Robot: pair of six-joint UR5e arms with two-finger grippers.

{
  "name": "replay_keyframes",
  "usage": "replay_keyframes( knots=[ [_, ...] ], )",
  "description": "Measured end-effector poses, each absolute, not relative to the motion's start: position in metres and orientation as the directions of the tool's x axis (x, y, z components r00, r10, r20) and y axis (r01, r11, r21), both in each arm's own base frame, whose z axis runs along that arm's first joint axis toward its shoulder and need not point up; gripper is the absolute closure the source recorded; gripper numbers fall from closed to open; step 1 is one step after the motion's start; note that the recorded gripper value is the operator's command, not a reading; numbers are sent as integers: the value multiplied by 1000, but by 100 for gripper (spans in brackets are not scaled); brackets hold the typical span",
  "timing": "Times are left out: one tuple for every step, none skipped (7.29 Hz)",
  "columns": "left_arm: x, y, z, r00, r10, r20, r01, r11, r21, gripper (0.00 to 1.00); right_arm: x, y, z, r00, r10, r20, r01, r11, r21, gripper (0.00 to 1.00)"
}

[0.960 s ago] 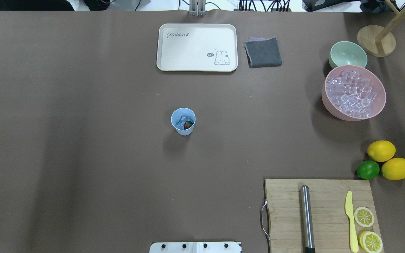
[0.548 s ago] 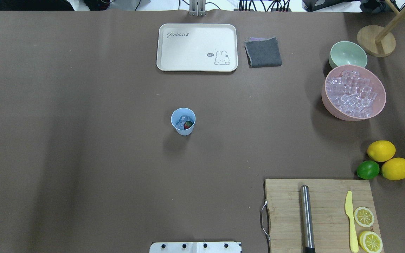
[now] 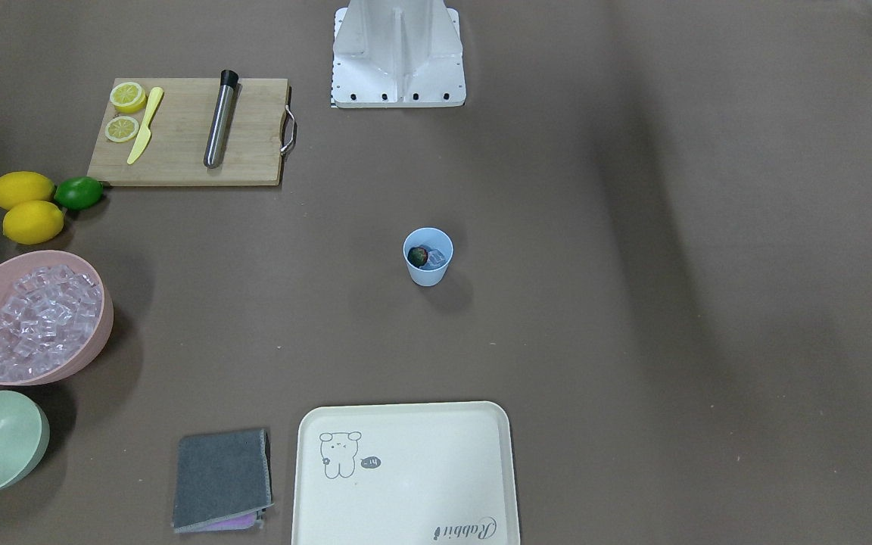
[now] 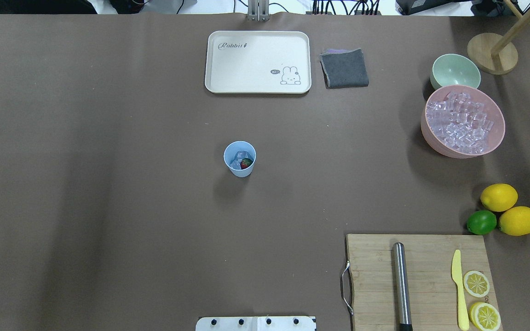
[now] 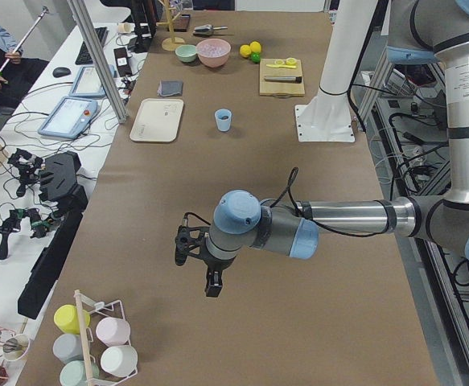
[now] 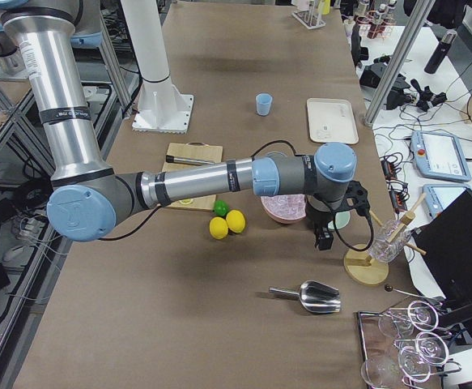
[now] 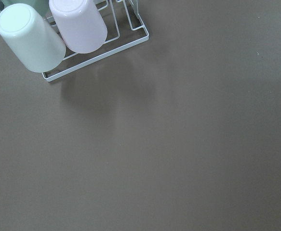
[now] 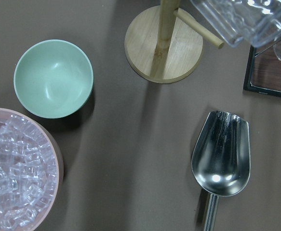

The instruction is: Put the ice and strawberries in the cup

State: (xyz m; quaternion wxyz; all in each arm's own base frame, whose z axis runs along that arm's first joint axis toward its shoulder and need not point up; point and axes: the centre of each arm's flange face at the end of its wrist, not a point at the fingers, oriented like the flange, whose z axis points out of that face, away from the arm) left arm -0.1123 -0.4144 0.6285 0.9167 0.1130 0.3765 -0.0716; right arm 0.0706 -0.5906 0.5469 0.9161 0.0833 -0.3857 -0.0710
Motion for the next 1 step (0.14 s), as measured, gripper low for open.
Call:
replay_keyframes(
  knots=[
    [-112, -414, 629, 706, -48, -707, 217, 964, 152, 2, 71, -590, 546, 692, -195, 695, 66, 976, 209, 1]
  ],
)
